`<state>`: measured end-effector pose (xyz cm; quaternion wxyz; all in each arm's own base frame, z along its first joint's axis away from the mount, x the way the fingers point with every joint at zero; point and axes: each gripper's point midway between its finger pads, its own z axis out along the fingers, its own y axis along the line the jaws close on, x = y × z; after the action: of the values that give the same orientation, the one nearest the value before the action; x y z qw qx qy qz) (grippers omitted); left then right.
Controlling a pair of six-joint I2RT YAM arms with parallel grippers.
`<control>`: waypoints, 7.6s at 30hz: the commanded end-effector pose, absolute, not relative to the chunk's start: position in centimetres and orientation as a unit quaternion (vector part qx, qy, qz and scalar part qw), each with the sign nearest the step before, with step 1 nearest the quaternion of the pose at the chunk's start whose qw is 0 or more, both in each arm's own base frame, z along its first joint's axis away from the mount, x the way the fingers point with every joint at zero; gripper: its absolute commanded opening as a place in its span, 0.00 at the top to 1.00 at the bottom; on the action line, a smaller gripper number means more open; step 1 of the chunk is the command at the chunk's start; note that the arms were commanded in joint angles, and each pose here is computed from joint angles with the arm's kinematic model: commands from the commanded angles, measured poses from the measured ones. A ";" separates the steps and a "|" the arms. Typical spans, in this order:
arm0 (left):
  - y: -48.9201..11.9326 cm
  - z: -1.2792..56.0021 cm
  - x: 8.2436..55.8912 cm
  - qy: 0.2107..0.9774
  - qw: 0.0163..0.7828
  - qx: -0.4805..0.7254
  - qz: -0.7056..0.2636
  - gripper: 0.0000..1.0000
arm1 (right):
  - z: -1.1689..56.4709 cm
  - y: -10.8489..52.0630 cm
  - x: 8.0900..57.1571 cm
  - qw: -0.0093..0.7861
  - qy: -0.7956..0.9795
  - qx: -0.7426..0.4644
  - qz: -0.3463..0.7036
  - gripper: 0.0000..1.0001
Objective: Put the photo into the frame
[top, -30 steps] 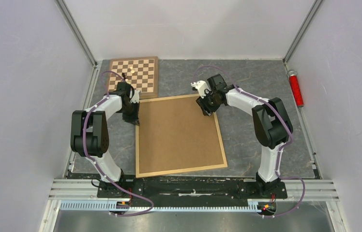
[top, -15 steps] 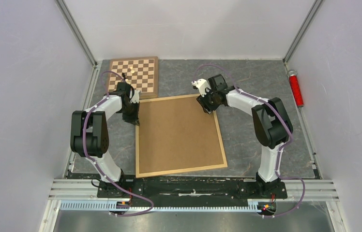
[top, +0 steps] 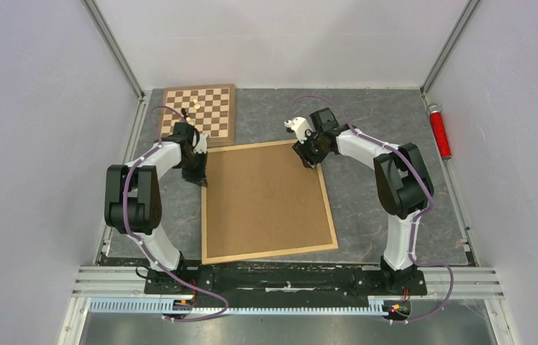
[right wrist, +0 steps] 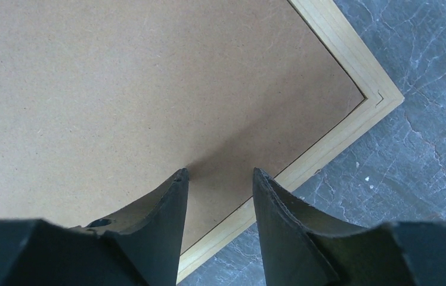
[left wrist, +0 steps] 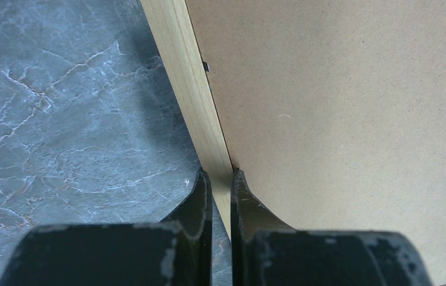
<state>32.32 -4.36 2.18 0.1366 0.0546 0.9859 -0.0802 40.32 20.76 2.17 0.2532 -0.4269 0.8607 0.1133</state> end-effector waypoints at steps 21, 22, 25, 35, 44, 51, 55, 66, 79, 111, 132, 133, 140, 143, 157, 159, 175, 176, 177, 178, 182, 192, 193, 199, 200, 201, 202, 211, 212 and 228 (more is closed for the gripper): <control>-6.5 1.2 30.4 0.982 0.110 0.097 -0.122 0.98 | 3.5 19.2 36.1 0.207 0.874 -0.424 0.117 0.52; -6.5 1.2 30.4 0.982 0.110 0.098 -0.122 0.98 | 4.7 19.5 36.9 0.231 0.869 -0.422 0.114 0.52; -6.5 1.3 30.4 0.982 0.110 0.097 -0.121 0.98 | 7.5 20.0 38.8 0.280 0.858 -0.417 0.105 0.52; -6.5 1.4 30.4 0.981 0.112 0.097 -0.123 0.98 | 13.3 20.7 41.1 0.356 0.833 -0.414 0.092 0.52; -6.5 1.5 30.5 0.981 0.114 0.097 -0.124 0.98 | 8.1 20.5 39.4 0.309 0.847 -0.421 0.097 0.53; -6.5 1.8 30.4 0.981 0.116 0.098 -0.124 0.98 | -2.3 18.6 34.5 0.186 0.881 -0.421 0.109 0.53; -6.5 1.8 30.4 0.980 0.118 0.098 -0.124 0.98 | -3.4 18.4 33.6 0.168 0.884 -0.422 0.114 0.54; -6.5 1.8 30.4 0.981 0.116 0.098 -0.123 0.98 | 5.9 20.0 40.1 0.301 0.853 -0.420 0.076 0.53; -6.5 1.8 30.4 0.981 0.116 0.098 -0.123 0.98 | 12.7 20.7 43.2 0.381 0.828 -0.409 0.055 0.53; -6.6 2.2 30.5 0.979 0.122 0.100 -0.126 0.98 | -4.5 15.5 34.8 0.122 0.902 -0.406 0.084 0.54; -7.0 2.5 30.6 0.978 0.127 0.099 -0.135 0.98 | 12.0 20.0 47.1 0.368 0.841 -0.391 0.070 0.52; -7.0 2.5 30.6 0.978 0.126 0.099 -0.136 0.98 | 11.7 20.0 47.0 0.364 0.842 -0.392 0.070 0.52; -7.2 2.5 30.6 0.977 0.126 0.100 -0.142 0.98 | 4.1 19.5 43.4 0.288 0.864 -0.403 0.091 0.53; -7.2 2.6 30.6 0.977 0.126 0.100 -0.143 0.98 | -1.2 19.2 40.4 0.223 0.876 -0.418 0.095 0.54; -7.1 2.9 30.7 0.977 0.130 0.100 -0.139 0.98 | -1.6 18.6 41.1 0.213 0.868 -0.444 0.059 0.54; -7.1 3.0 30.7 0.976 0.131 0.101 -0.140 0.98 | -2.4 18.7 40.3 0.189 0.864 -0.464 0.053 0.54; -7.5 3.4 30.9 0.974 0.134 0.103 -0.151 0.98 | -7.6 18.0 35.1 0.061 0.856 -0.507 0.081 0.55; -7.6 3.4 30.9 0.974 0.134 0.104 -0.154 0.98 | -7.9 17.9 34.8 0.055 0.855 -0.509 0.085 0.55; -7.7 3.4 31.0 0.973 0.134 0.105 -0.156 0.98 | -8.2 17.9 34.4 0.046 0.854 -0.511 0.090 0.55; -7.8 3.4 30.9 0.973 0.132 0.105 -0.159 0.98 | -8.5 17.9 34.0 0.039 0.852 -0.514 0.094 0.55; -8.2 3.4 30.9 0.971 0.127 0.107 -0.171 0.98 | -9.1 18.0 33.2 0.017 0.845 -0.523 0.113 0.55; -8.4 4.4 31.2 0.968 0.140 0.115 -0.176 0.98 | -9.5 18.9 32.9 -0.023 0.826 -0.543 0.150 0.55; -8.4 4.6 31.2 0.967 0.141 0.116 -0.176 0.98 | -9.4 19.0 33.0 -0.023 0.825 -0.544 0.151 0.55; -8.4 5.8 31.7 0.964 0.157 0.122 -0.175 0.98 | -8.9 19.0 33.1 -0.024 0.822 -0.548 0.151 0.55; -8.4 6.1 31.8 0.964 0.161 0.123 -0.175 0.98 | -8.6 19.1 33.4 -0.017 0.823 -0.548 0.150 0.54; -8.4 6.3 32.0 0.963 0.165 0.124 -0.174 0.98 | -8.1 19.3 33.7 -0.010 0.824 -0.547 0.149 0.54; -8.5 6.6 32.2 0.962 0.169 0.125 -0.175 0.98 | -7.6 19.5 34.0 -0.001 0.825 -0.545 0.147 0.54; -9.0 8.8 33.4 0.954 0.194 0.132 -0.186 0.95 | -2.6 20.3 37.8 0.094 0.829 -0.541 0.106 0.51; -9.1 9.0 33.5 0.953 0.196 0.133 -0.187 0.91 | -2.5 20.2 38.0 0.096 0.830 -0.540 0.102 0.51; -8.6 6.4 34.2 0.960 0.179 0.131 -0.173 0.84 | -2.9 20.6 37.4 0.096 0.828 -0.540 0.117 0.52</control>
<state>31.61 -5.44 4.50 0.1220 0.0797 0.9832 -0.1096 43.50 21.38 2.55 0.2141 -0.5385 0.8110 0.0803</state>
